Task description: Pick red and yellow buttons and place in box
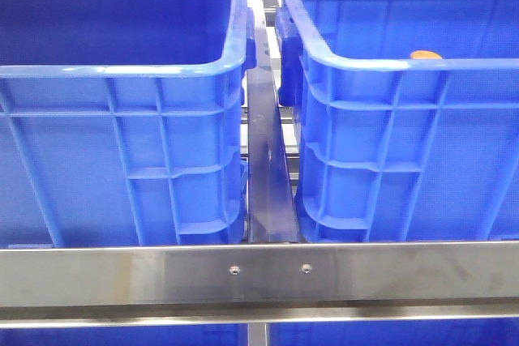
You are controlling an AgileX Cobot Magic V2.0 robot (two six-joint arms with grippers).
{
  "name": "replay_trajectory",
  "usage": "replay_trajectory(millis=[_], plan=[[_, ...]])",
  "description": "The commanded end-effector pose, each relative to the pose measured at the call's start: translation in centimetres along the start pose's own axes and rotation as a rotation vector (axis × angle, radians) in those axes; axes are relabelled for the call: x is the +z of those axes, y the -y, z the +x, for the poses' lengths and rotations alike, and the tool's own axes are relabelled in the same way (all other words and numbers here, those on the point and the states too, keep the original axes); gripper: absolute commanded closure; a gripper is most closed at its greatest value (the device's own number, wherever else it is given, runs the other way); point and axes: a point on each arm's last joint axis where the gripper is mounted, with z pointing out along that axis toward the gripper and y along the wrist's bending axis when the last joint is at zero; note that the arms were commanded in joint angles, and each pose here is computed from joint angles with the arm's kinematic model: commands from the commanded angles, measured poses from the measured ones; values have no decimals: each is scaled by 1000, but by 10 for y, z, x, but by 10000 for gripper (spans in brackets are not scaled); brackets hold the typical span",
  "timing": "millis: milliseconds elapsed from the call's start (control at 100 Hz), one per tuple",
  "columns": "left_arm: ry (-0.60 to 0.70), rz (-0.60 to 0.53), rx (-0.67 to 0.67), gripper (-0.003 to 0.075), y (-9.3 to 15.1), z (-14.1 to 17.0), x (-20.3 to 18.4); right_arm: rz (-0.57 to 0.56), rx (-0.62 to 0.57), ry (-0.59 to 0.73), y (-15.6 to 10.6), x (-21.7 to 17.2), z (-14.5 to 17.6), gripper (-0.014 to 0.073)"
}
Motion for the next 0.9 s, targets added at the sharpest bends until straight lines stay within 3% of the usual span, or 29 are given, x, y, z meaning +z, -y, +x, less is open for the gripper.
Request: replay_trajectory(millis=[0,280,420,550,630,820,890], plan=[[102,34,26,722,21,-14,-19,-106,1,50,-22,-3,-10,87],[102,31,27,720,21,-14,-19,-103,-9,37,-22,-3,-9,95],[102,31,29,673,21,-14,-19,-103,-9,36,-22,-3,-8,218],[102,31,29,564,21,-14,-19,-103,-9,36,-22,-3,-8,310],[102,31,29,475,21,-14,-19,-103,-9,36,-22,-3,-8,307],[67,60,31,171,23,-11,-19,-96,-13,49,-21,-4,-12,307],[60,66,31,113,24,-10,-19,-86,-23,71,-20,-8,-18,307]])
